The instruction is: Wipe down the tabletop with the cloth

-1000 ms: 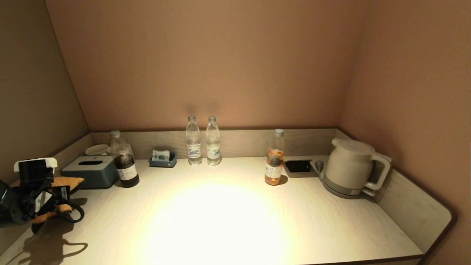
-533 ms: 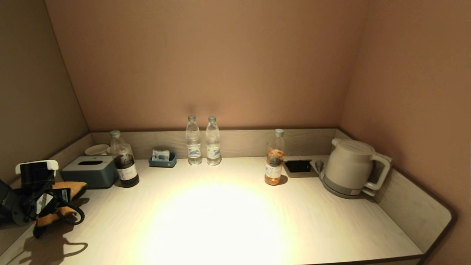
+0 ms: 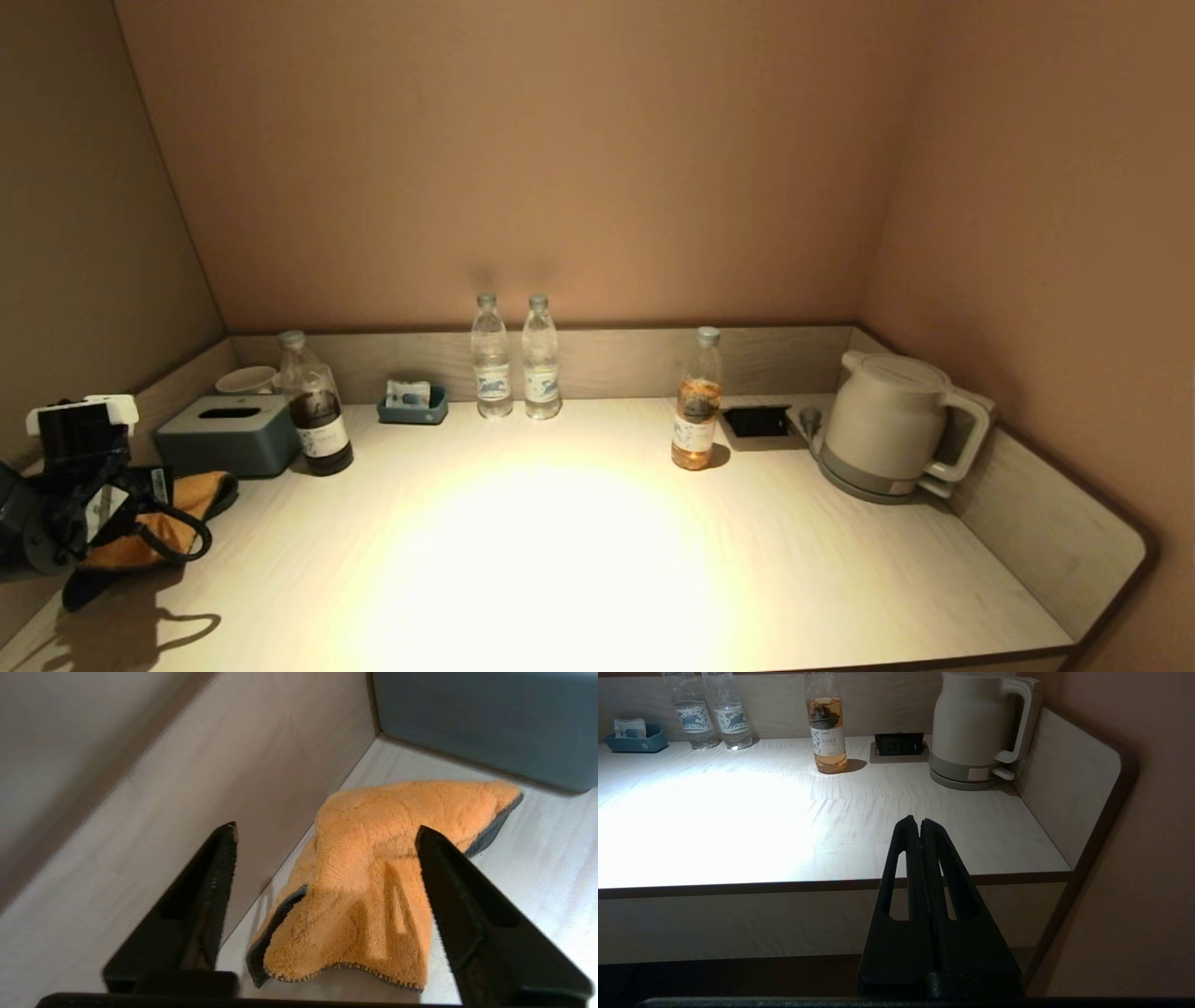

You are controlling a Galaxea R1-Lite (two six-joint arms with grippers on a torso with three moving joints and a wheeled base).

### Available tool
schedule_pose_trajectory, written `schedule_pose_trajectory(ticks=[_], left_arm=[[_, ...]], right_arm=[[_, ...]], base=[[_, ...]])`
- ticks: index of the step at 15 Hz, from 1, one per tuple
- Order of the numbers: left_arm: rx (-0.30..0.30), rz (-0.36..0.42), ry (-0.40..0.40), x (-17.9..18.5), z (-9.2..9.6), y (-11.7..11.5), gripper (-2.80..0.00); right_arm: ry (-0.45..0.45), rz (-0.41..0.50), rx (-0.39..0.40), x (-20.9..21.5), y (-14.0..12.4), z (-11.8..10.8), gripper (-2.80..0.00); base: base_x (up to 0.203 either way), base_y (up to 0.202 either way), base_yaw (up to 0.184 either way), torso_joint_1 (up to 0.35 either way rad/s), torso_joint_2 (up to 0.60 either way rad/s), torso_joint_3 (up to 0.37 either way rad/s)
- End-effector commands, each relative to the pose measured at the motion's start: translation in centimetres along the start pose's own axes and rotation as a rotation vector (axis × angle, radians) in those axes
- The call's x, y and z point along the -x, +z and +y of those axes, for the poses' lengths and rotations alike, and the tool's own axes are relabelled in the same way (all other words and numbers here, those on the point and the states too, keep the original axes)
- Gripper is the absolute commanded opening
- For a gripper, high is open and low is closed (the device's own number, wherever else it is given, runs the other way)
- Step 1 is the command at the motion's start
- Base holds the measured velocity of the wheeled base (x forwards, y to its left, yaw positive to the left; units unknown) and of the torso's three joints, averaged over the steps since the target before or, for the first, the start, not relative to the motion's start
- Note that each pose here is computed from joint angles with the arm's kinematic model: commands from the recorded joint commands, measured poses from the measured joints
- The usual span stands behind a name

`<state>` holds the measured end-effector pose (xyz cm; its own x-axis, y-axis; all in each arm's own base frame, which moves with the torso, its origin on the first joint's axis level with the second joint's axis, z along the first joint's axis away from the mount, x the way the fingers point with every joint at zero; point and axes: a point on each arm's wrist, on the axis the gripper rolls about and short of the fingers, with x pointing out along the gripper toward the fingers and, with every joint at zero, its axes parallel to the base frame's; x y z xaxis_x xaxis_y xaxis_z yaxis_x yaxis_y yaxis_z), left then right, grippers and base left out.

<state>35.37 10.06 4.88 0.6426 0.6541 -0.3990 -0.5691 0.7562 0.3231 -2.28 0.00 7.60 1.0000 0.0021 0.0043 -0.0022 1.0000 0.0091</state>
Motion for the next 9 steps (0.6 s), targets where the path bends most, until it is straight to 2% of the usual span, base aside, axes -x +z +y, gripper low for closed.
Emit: schedule_pose_trajectory(ticks=[1,3,6,7,9], left_arm=[[0.021,-0.03,0.006,0.7,0.5,0.9,0.0],[0.037,-0.062,-0.012,1.8,1.0,1.8,0.0],[0.105,-0.227,-0.076,7.0,3.0,5.9,0.0],[0.118,-0.27,-0.107,8.5,3.4,6.7,0.0],[0.129,-0.365,-0.218,11.9,4.7,8.0,0.0]], right_arm=[[0.001,0.0,0.0,0.0,0.0,0.0,-2.8],[0.001,0.0,0.0,0.0,0.0,0.0,-2.8],[0.001,0.0,0.0,0.0,0.0,0.0,-2.8],[0.001,0.0,0.0,0.0,0.0,0.0,-2.8],[0.001,0.0,0.0,0.0,0.0,0.0,-2.8]], base=[[0.0,0.0,0.0,0.0,0.0,0.0],[0.0,0.0,0.0,0.0,0.0,0.0],[0.0,0.0,0.0,0.0,0.0,0.0],[0.0,0.0,0.0,0.0,0.0,0.0],[0.0,0.0,0.0,0.0,0.0,0.0]])
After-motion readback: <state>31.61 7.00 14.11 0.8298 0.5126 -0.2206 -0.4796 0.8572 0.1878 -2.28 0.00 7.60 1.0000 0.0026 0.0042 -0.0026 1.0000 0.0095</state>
